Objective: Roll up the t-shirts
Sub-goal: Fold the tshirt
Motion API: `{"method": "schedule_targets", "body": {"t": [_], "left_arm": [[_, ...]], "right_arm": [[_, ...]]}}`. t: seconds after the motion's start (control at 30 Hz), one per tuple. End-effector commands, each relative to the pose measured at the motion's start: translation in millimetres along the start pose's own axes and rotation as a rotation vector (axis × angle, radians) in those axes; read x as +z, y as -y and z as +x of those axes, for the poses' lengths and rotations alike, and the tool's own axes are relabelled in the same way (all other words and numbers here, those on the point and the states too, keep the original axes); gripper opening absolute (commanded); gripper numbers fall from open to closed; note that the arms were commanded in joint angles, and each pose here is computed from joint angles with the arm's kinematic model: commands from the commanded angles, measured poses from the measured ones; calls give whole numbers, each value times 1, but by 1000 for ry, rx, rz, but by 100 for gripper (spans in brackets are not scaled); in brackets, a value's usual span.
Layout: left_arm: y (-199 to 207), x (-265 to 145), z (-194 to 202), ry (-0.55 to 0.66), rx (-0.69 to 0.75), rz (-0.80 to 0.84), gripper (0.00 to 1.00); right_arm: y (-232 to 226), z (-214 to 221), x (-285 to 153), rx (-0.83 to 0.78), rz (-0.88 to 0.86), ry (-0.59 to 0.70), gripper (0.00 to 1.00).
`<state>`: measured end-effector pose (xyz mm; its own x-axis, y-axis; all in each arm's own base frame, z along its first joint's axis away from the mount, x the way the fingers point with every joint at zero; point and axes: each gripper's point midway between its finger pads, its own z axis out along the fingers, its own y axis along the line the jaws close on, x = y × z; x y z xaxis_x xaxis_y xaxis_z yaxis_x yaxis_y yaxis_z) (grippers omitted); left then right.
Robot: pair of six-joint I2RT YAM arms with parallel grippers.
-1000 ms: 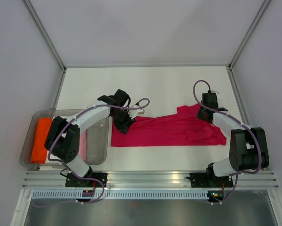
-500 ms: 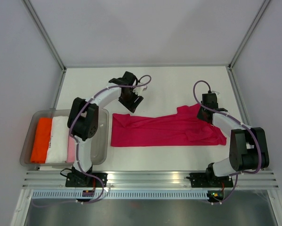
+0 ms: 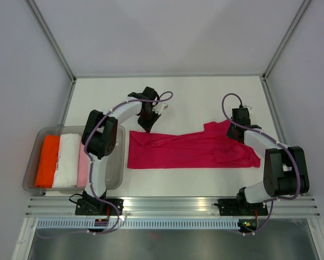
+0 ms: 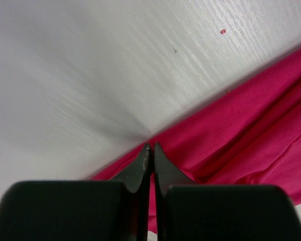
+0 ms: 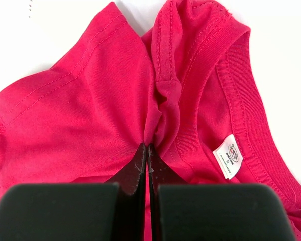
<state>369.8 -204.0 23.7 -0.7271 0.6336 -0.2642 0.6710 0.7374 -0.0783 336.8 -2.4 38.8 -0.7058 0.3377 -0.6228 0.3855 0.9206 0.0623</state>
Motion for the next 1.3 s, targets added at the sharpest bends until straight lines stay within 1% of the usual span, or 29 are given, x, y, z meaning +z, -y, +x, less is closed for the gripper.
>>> {"method": "schedule_targets", "body": {"t": [0.0, 0.13, 0.33, 0.47, 0.57, 0.67, 0.7, 0.77, 0.83, 0.87, 0.9, 0.93, 1.0, 1.07, 1.1, 1.17, 1.27], "left_arm": [[4, -16, -8, 38, -16, 1, 3], [0, -30, -10, 67, -14, -19, 2], [-12, -62, -16, 140, -35, -60, 2], [-18, -79, -18, 178, -38, -78, 2], [-32, -92, -23, 218, -58, -103, 2], [-49, -101, -39, 275, -69, -156, 2], [-55, -105, -48, 305, -69, -181, 2], [-66, -111, -61, 344, -77, -215, 2], [-78, -113, -74, 381, -98, -248, 2], [-87, -121, -81, 411, -116, -269, 2], [-92, -122, -84, 427, -140, -276, 2], [-98, -126, -92, 460, -153, -288, 2], [-109, -129, -96, 489, -181, -300, 2], [-114, -127, -99, 503, -183, -302, 2], [-115, -125, -99, 501, -184, -303, 2], [-116, -118, -96, 490, -188, -289, 2], [-112, -109, -90, 475, -186, -262, 2]], "right_arm": [[1, -15, -3, 18, 21, 45, 0], [0, -24, -9, 20, 18, 63, 0], [-3, -36, -22, 23, -1, 96, 0], [-3, -38, -24, 16, 3, 92, 0], [-7, -46, -24, 17, -12, 104, 0], [-17, -65, -19, 6, -22, 117, 0], [-24, -81, -14, -2, -21, 131, 0], [-27, -97, -8, 3, -17, 132, 0], [-35, -126, -3, 25, -38, 151, 0], [-40, -151, -8, 42, -54, 192, 0], [-42, -156, -1, 39, -52, 184, 0], [-40, -165, 0, 47, -48, 192, 0], [-47, -183, 3, 41, -58, 220, 0], [-53, -196, 4, 42, -72, 241, 0], [-45, -196, 13, 55, -58, 227, 0], [-46, -201, 16, 62, -71, 229, 0], [-47, -193, 19, 59, -83, 216, 0]]}}
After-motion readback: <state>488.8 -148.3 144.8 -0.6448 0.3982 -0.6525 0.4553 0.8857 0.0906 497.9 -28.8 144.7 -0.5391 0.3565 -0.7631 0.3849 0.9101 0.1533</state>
